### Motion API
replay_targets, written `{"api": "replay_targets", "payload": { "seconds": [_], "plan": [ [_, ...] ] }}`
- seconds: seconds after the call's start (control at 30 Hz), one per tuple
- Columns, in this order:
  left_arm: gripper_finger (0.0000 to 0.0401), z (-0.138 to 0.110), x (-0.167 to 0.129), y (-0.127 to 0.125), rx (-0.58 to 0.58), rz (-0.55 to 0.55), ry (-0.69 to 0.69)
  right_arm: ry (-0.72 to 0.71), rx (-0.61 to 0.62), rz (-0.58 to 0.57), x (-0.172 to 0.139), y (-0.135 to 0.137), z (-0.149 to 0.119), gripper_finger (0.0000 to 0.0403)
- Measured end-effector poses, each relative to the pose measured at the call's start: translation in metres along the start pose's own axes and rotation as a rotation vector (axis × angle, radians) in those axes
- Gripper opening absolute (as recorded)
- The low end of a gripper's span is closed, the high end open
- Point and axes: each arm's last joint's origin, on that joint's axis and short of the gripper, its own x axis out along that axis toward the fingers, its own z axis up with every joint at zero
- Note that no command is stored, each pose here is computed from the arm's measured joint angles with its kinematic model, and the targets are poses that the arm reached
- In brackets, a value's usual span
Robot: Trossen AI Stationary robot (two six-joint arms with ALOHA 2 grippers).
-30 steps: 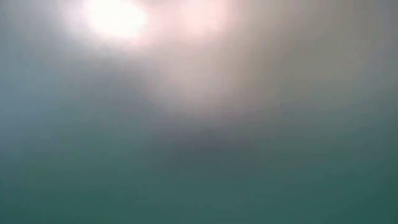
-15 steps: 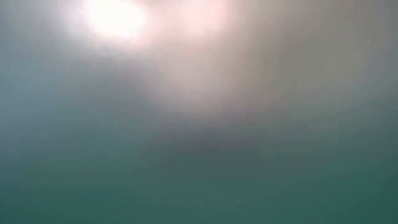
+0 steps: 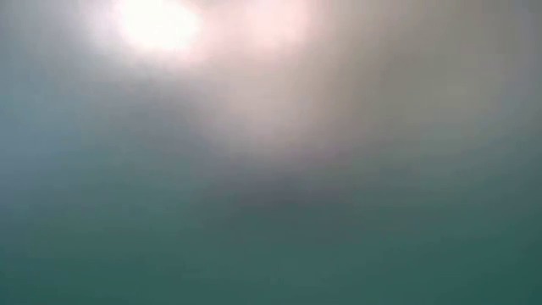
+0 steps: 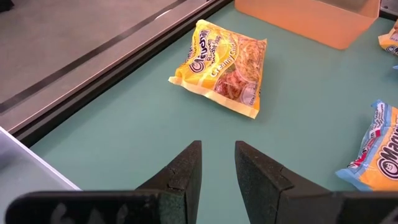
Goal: Sort Maruchan noodles
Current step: Put the blue noodle pack into the yellow bin
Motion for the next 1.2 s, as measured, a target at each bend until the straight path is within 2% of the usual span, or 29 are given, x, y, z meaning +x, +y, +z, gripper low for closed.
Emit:
{"api": "replay_targets", "payload": {
  "seconds": [0.5, 1.0, 1.2],
  "plan": [
    [0.0080, 0.000, 0.000, 0.000, 0.000, 0.000, 0.003, 0.109, -0.064, -0.058, 0.034, 0.006, 0.005, 0.0199],
    [0.0080, -0.004, 0.000, 0.001, 0.001, 0.002, 0.016, 0.180, -0.051, -0.054, 0.045, -0.002, -0.001, 0.0198],
    [0.0080, -0.006, 0.000, 0.001, 0.000, 0.003, 0.020, 0.234, -0.069, -0.045, 0.052, 0.002, -0.004, 0.0171]
  ]
}}
